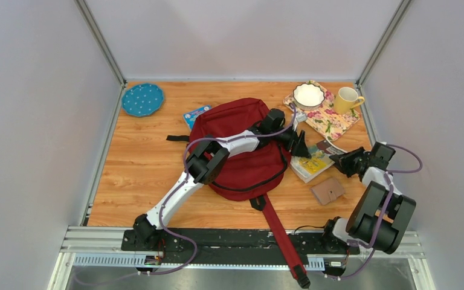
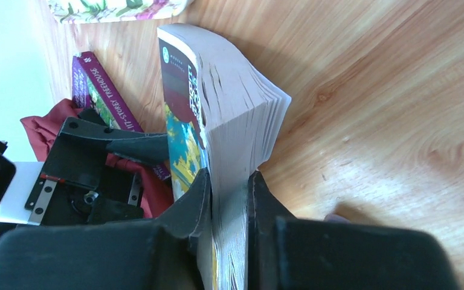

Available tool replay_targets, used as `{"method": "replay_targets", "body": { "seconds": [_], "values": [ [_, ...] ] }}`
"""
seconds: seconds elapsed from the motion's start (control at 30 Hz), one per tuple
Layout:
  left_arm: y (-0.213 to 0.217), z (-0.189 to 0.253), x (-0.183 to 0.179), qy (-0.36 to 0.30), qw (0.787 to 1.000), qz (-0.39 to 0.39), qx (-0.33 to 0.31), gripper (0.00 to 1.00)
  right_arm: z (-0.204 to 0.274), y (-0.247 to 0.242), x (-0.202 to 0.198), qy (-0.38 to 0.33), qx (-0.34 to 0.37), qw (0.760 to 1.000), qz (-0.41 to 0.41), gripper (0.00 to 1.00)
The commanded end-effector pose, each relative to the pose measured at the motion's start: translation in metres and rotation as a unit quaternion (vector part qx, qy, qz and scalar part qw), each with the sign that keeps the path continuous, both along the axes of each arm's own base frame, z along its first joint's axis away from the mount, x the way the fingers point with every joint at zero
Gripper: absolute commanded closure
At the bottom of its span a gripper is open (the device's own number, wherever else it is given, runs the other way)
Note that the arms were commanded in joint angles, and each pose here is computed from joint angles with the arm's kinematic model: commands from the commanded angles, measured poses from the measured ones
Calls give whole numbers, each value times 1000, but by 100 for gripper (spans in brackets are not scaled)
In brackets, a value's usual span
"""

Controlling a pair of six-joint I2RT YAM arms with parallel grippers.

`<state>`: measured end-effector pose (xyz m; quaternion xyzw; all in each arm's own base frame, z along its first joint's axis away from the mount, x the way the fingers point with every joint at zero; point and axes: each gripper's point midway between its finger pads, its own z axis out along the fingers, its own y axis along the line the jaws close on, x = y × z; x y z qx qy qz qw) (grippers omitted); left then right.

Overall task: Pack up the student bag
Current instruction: Pick up the book from the center of the board.

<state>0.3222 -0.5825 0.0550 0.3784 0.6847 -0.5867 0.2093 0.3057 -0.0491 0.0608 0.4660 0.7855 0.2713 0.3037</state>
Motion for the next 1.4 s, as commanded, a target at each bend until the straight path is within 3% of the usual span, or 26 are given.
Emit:
{"method": "replay_targets", "body": {
  "seconds": [0.0, 0.17, 0.4, 0.67, 0.87, 0.93, 1.17, 1.37],
  "values": [
    [-4, 18, -42, 8, 999, -53, 2, 11, 39, 21, 4, -53, 2, 997, 50, 100],
    [11, 62, -27, -30, 999, -12, -6, 10, 85, 16, -7, -82, -49, 995, 34, 100],
    [73, 188, -2, -20, 991, 39, -129, 9, 173, 28, -25, -189, -90, 977, 29, 100],
    [112, 270, -36, -80, 980, 33, -178, 9, 228, 80, -47, -292, -46, 946, 131, 100],
    [146, 265, -48, -119, 979, 85, -139, 9, 270, 132, -69, -371, -30, 888, 271, 100],
    [158, 243, -53, -110, 982, 103, -116, 9, 279, 143, -76, -385, -25, 872, 301, 100],
    [214, 257, -80, -101, 958, 208, -170, 9, 282, 187, -104, -404, 11, 819, 406, 100],
    [222, 271, -114, -99, 965, 148, -195, 9, 272, 220, -122, -406, 48, 777, 479, 100]
  ]
}}
